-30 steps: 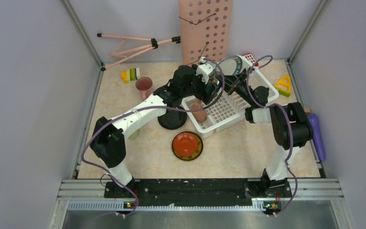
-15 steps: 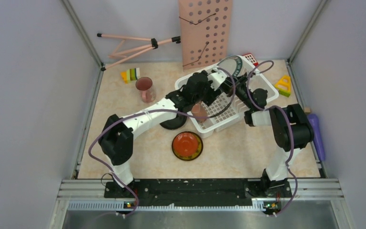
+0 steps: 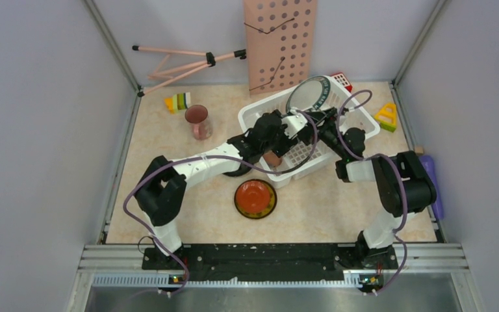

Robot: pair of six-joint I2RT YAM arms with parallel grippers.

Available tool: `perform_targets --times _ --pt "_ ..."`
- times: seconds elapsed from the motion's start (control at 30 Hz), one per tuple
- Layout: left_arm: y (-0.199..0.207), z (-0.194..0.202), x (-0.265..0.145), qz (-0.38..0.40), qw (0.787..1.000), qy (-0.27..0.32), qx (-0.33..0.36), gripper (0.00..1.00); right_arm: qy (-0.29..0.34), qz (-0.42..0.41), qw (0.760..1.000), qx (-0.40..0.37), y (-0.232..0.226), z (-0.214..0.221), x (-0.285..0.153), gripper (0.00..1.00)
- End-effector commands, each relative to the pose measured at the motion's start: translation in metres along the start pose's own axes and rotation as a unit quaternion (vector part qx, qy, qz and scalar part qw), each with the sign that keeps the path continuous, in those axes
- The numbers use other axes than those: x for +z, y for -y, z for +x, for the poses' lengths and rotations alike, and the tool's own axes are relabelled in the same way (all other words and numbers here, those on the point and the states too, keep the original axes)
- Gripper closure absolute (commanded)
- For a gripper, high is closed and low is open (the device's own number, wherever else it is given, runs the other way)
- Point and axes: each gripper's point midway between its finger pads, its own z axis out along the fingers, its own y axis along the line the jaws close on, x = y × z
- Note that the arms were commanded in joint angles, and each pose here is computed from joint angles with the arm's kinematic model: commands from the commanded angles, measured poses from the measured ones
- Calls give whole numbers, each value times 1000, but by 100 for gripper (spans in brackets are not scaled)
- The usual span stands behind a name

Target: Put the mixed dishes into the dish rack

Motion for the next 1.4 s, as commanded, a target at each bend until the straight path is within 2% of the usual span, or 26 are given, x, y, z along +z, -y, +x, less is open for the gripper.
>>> perform_targets --times 0.0,0.27,0.5,0.67,0.83,1.17,1.27,1.37 --pt "-36 -36 -7 -65 996 58 7 100 -5 -5 998 -69 -18 2 -5 22" --pt "-36 -25 3 -68 997 30 30 100 12 116 986 -119 6 -15 -17 1" --pt "-35 -24 7 -70 997 24 37 100 21 227 963 -141 27 -30 -30 1" --pt "-33 -25 10 -69 996 24 42 100 39 263 950 -161 25 -41 -38 1" --pt "-32 -29 15 -71 996 24 47 100 76 340 921 -173 29 -60 -54 1" --pt "-25 -39 32 -77 993 7 90 100 130 379 893 -203 10 -91 -74 1" --pt "-18 -33 42 -71 991 -19 116 100 160 385 883 -215 0 -103 -85 1" --pt "-7 -28 55 -63 986 -51 148 100 203 405 862 -229 -12 -117 -102 1"
